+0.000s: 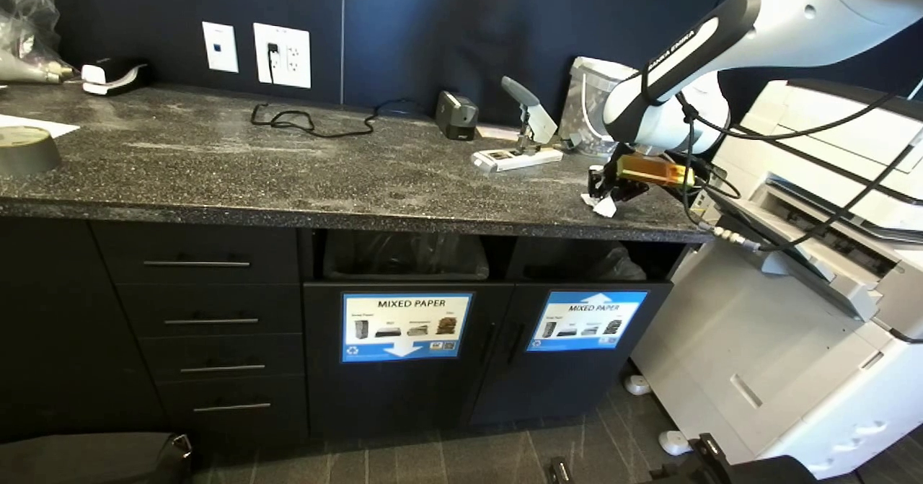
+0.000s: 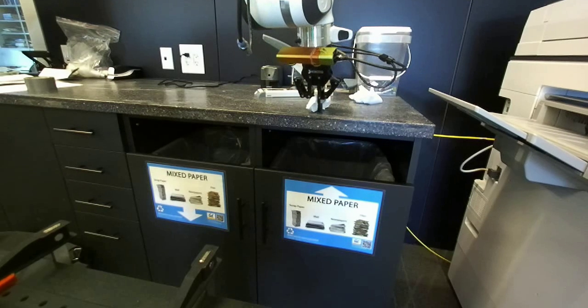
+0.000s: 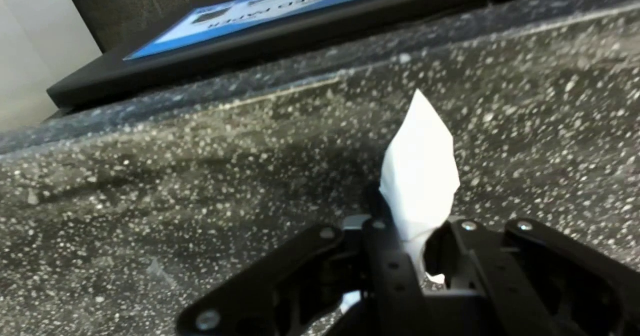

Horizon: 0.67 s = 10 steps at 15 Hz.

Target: Place two crumpled papers inside the bin on the right

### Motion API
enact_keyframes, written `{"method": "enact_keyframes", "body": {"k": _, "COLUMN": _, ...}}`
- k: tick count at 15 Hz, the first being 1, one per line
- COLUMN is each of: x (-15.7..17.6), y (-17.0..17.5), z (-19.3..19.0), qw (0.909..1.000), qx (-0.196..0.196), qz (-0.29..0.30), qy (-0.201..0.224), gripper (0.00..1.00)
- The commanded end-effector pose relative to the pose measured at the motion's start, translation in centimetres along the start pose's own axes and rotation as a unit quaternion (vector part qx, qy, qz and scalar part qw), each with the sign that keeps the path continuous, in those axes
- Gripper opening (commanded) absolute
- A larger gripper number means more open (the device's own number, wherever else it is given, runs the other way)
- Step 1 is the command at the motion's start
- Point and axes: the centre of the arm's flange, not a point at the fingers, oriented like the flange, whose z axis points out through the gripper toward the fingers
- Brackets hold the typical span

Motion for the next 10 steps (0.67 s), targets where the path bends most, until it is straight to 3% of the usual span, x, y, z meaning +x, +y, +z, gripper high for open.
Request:
{"method": "enact_keyframes", "body": {"k": 1, "x": -5.5, "y": -2.6, "z": 0.5, "qw": 0.9982, "qx": 0.008, "qz": -0.034, "qy": -0.050, "gripper": 0.02}}
{"method": "enact_keyframes", "body": {"k": 5, "x": -8.2, "y": -4.2, "z": -0.1, "qw": 0.9963, "qx": 0.008, "qz": -0.057, "qy": -0.063, "gripper": 0.02}}
{"method": "enact_keyframes", "body": {"k": 10, "x": -12.0, "y": -6.8, "z": 0.3, "qw": 0.9957, "qx": 0.001, "qz": -0.082, "qy": -0.042, "gripper": 0.02}}
